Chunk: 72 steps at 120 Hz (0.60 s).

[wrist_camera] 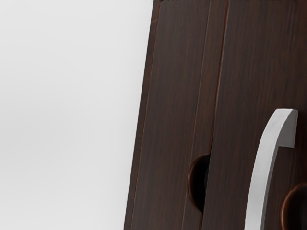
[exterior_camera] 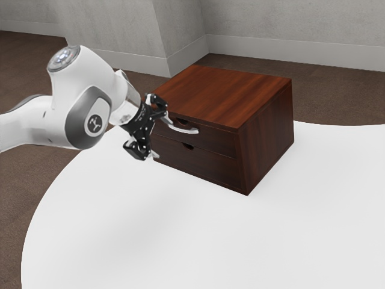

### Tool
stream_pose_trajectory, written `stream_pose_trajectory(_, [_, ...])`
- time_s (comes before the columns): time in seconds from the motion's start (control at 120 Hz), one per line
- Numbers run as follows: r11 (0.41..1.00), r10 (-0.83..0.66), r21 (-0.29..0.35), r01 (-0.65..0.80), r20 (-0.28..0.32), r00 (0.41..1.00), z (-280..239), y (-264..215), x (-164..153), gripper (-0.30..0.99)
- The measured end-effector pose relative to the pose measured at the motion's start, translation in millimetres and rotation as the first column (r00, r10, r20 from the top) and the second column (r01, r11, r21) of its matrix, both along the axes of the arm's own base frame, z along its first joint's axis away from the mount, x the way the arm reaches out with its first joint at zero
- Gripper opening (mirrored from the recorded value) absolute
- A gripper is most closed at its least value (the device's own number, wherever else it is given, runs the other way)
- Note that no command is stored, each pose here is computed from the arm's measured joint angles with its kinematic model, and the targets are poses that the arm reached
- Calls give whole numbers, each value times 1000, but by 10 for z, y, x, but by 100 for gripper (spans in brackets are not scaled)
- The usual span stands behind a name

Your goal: Pull the drawer handle with one arm to open the drawer

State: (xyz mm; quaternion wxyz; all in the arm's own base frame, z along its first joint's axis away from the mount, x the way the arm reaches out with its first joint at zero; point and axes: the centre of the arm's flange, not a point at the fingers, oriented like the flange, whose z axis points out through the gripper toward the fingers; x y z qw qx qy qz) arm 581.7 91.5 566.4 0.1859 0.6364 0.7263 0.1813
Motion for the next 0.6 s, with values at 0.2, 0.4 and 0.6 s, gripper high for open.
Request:
stream_pose_trajectory(0.2, [1000,12,-2,-12,18,1000,2,75,160,69])
stream_pose_trajectory(0.4, [1000,18,-6,-18,19,1000,-47,112,262,69])
stream_pose_trajectory(0.6, [1000,10,-9,-10,11,1000,-121,54,310,69])
